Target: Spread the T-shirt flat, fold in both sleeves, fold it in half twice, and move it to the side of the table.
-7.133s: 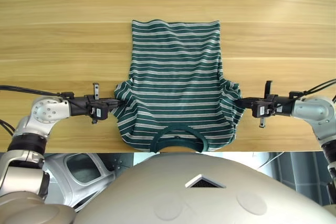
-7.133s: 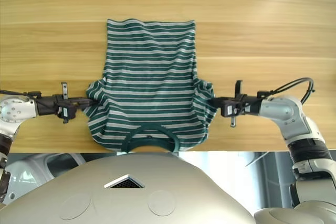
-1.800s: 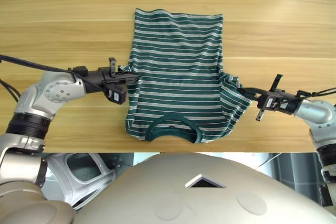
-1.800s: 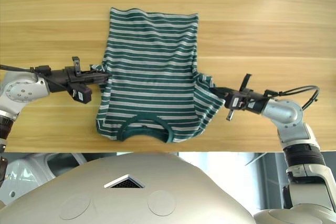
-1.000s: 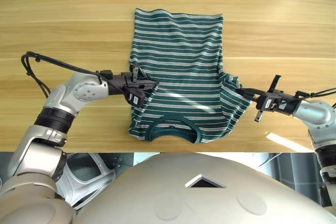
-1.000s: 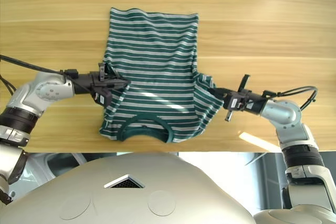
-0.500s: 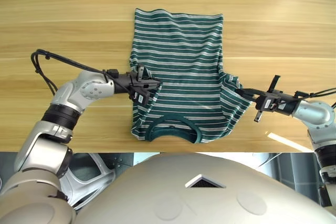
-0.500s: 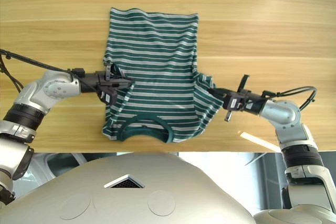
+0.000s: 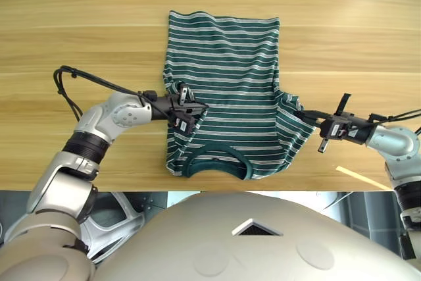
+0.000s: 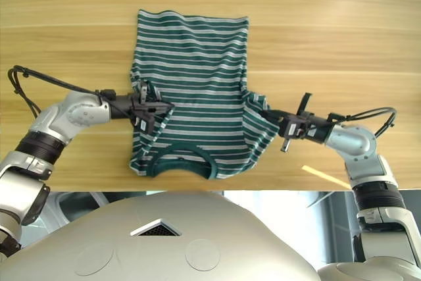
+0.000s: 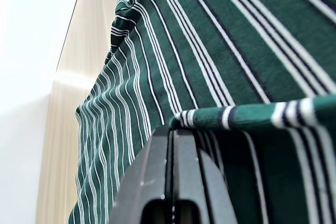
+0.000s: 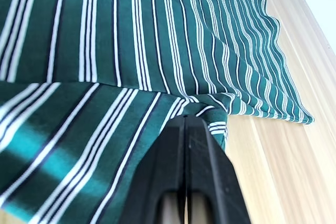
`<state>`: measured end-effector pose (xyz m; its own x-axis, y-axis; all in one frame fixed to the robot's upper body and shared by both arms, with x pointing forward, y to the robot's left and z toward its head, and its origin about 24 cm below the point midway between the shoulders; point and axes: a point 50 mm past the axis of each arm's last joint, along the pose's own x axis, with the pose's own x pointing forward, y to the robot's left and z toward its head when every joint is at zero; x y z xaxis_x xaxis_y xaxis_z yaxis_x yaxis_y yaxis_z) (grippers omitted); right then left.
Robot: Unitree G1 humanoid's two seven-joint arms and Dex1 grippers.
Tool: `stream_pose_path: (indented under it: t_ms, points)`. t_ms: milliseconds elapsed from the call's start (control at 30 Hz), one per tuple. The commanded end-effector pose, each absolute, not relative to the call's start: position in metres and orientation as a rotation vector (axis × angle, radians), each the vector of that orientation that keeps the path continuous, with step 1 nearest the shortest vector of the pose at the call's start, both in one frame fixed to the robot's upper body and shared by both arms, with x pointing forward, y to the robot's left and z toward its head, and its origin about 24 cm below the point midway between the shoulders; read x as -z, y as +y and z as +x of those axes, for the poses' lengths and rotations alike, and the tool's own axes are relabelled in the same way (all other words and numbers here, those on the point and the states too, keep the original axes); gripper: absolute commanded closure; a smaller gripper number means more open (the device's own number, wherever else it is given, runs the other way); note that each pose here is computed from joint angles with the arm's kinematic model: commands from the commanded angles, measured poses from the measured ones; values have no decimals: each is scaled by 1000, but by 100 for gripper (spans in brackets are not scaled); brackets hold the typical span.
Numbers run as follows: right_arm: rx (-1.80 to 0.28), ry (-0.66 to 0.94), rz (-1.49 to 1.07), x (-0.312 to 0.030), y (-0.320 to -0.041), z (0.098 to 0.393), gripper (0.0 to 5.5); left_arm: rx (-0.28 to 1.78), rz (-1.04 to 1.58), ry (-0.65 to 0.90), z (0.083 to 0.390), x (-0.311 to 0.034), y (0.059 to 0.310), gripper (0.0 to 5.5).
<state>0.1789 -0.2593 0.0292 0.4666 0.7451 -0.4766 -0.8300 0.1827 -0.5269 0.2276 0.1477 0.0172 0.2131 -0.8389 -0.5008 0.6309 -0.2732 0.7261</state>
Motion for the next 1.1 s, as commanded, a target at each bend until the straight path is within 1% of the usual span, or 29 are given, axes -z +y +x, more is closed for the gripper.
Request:
stream_pose_path:
  t_ms: [33, 167, 433, 600, 733, 800, 1000, 1033, 1100]
  points:
    - [-1114, 115, -815, -29, -257, 180, 550, 1422, 1126, -278, 228, -24, 141, 549]
    - [-1113, 112, -815, -30, -257, 181, 550, 1423, 1081, -297, 226, -24, 134, 549]
    - [-1114, 109, -819, -32, -258, 181, 550, 1506, 1136, -194, 218, -7, 140, 549]
    - [-1115, 107, -818, -32, -258, 181, 550, 1529, 1144, -165, 216, -2, 140, 472]
    - [-1117, 109, -816, -31, -258, 181, 550, 1472, 1115, -202, 221, -8, 134, 415]
    - [-1118, 110, -815, -31, -258, 181, 550, 1445, 1106, -214, 224, -10, 132, 373]
    - [-1118, 108, -815, -32, -258, 181, 550, 1397, 1057, -281, 228, -16, 123, 291]
    - [-1118, 106, -815, -32, -258, 181, 550, 1380, 1050, -300, 229, -17, 120, 268]
    - [-1117, 104, -815, -32, -258, 182, 550, 1361, 1056, -309, 231, -16, 118, 241]
